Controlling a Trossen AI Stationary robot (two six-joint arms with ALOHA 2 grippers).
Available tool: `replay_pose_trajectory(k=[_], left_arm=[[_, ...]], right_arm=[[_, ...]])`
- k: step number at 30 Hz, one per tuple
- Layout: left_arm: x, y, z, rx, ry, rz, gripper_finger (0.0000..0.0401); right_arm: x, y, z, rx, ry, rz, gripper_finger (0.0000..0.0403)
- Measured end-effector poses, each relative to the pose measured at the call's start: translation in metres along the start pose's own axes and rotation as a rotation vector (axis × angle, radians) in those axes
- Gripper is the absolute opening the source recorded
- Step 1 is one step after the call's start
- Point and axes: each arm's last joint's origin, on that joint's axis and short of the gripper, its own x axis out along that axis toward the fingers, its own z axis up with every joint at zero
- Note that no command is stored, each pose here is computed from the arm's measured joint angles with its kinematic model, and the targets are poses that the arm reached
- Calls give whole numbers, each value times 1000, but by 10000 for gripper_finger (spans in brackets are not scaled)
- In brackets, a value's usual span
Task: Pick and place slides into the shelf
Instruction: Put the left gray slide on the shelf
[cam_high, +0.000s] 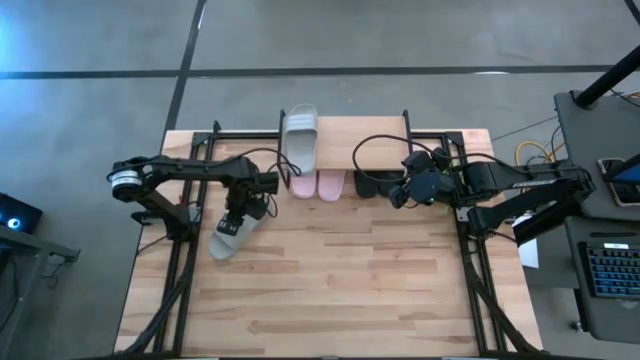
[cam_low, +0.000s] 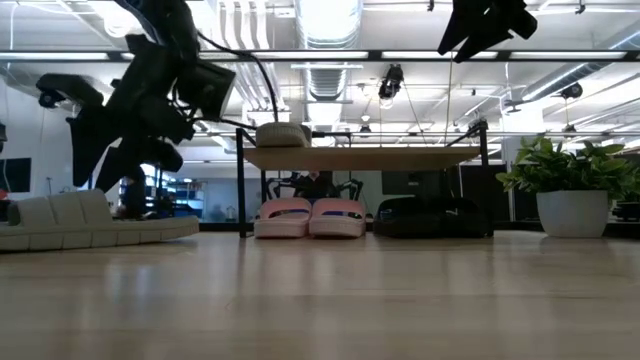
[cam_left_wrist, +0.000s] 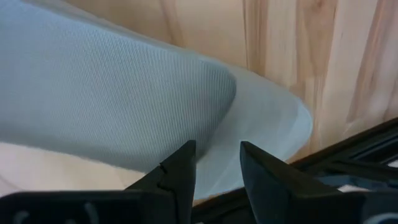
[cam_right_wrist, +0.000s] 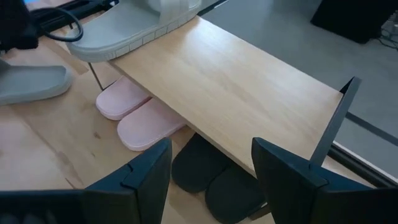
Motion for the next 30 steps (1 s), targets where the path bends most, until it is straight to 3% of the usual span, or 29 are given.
replay_pose_trajectory(k=[10,21,30], left_arm=[[21,4,-1,13,42,-32,109],[10,-12,-8,-56,47,-353,109],[8,-12,-2,-1,60,-251,109]], right_arm=[[1,-1,0,10,2,-4,215],[1,-1,-1,8,4,-7,215],[3,-1,-4,-4,12,-13,215]])
